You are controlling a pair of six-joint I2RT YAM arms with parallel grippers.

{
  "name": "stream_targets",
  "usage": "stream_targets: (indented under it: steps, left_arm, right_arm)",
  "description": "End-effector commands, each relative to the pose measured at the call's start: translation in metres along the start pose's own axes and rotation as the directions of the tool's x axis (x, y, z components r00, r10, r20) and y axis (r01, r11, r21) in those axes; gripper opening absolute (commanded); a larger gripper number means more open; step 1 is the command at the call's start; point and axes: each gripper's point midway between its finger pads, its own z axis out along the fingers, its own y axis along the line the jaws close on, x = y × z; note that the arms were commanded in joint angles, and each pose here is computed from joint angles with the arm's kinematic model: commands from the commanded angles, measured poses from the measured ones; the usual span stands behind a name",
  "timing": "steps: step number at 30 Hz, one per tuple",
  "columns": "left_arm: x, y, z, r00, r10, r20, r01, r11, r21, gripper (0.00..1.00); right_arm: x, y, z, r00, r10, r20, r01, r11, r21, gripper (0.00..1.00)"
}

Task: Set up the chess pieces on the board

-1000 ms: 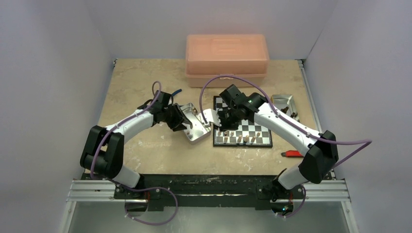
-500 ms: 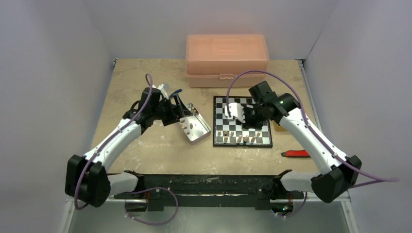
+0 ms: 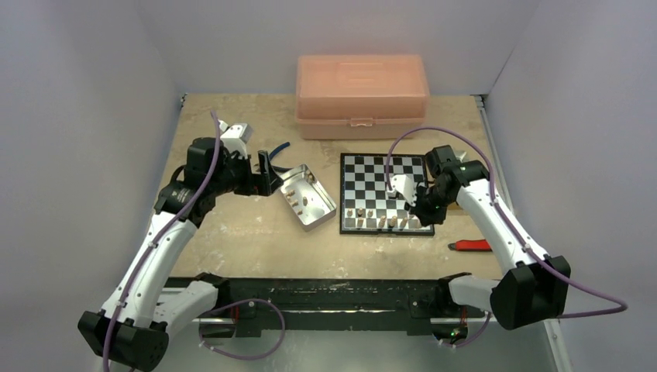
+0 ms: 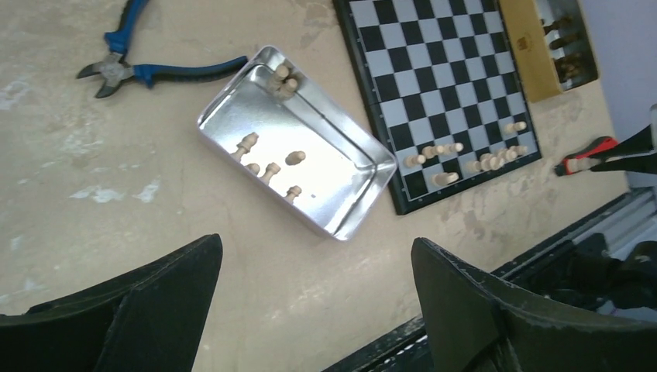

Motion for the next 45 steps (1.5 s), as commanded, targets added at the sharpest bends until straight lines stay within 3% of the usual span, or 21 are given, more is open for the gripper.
stream_targets:
  steps: [1, 13, 45]
  left_arm:
    - [0.015, 0.036, -0.017, 0.985, 0.169, -0.026, -0.171, 0.973, -0.152, 0.92]
    - [0.008, 0.036, -0.04, 0.967, 0.244, 0.079, -0.226, 0.956, -0.186, 0.92]
    - [0.009, 0.034, -0.042, 0.965, 0.247, 0.09, -0.229, 0.957, -0.176, 0.92]
  right_arm:
    - [0.003, -0.005, 0.007, 0.999, 0.052, -0.009, -0.052, 0.999, 0.009, 0.0]
    - [0.005, -0.022, 0.029, 0.985, 0.167, -0.043, -0.165, 0.986, 0.029, 0.02]
    - [0.015, -0.034, 0.056, 0.969, 0.227, -0.103, -0.223, 0.974, 0.041, 0.06]
